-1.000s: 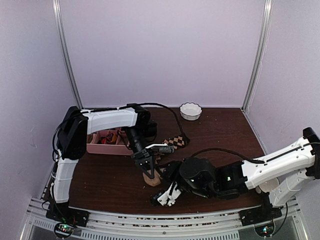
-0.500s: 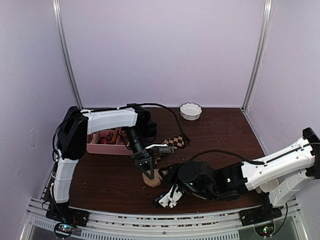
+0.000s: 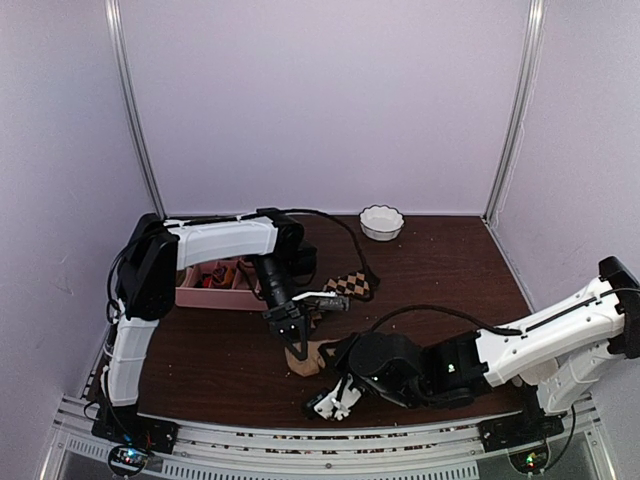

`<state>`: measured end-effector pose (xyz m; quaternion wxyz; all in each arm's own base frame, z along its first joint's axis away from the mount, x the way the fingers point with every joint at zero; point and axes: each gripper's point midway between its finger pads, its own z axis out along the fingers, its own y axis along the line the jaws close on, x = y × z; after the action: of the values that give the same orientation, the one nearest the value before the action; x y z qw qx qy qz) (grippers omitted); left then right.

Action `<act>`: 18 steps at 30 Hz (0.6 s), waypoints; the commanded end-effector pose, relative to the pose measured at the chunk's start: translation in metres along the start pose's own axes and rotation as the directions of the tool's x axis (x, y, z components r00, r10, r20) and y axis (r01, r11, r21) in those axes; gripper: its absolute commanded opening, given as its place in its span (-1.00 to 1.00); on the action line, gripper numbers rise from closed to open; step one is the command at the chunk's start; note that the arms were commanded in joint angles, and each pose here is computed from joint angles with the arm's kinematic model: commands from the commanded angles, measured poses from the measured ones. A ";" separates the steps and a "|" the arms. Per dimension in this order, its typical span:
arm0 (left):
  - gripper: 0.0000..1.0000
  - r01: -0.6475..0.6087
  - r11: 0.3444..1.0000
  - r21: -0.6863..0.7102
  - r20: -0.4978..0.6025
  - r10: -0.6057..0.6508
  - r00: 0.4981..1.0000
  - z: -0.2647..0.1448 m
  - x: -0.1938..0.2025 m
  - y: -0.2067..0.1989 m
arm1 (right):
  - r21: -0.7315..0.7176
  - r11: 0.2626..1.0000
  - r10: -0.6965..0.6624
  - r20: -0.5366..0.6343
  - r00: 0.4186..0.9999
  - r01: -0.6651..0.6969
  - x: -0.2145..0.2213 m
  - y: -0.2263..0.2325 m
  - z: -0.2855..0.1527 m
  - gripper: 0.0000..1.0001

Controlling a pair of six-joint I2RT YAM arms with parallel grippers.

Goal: Roll the socks
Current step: Roll the sock at the center of the board.

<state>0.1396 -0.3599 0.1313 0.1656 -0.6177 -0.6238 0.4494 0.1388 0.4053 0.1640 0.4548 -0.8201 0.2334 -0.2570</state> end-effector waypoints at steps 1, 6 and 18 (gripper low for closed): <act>0.18 -0.035 0.997 -0.065 -0.003 0.035 0.999 -0.015 -0.011 -0.001 | -0.019 0.987 0.156 -0.038 0.987 -0.157 0.001 -0.004 0.002 -1.00; 0.50 -0.121 0.962 -0.246 0.021 0.130 0.991 -0.045 -0.027 0.000 | -0.007 0.908 0.417 -0.054 0.907 -0.418 0.004 -0.012 0.005 -1.00; 0.45 -0.264 0.857 -0.442 -0.009 0.290 0.957 -0.074 -0.027 -0.028 | -0.002 0.545 0.838 0.031 0.545 -0.839 0.018 -0.039 0.008 -1.00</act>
<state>0.1794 -0.3585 0.2116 -0.0608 -0.7036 -0.6138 0.3529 0.1638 0.4138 0.1807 0.5100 -0.6675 0.5371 -0.0765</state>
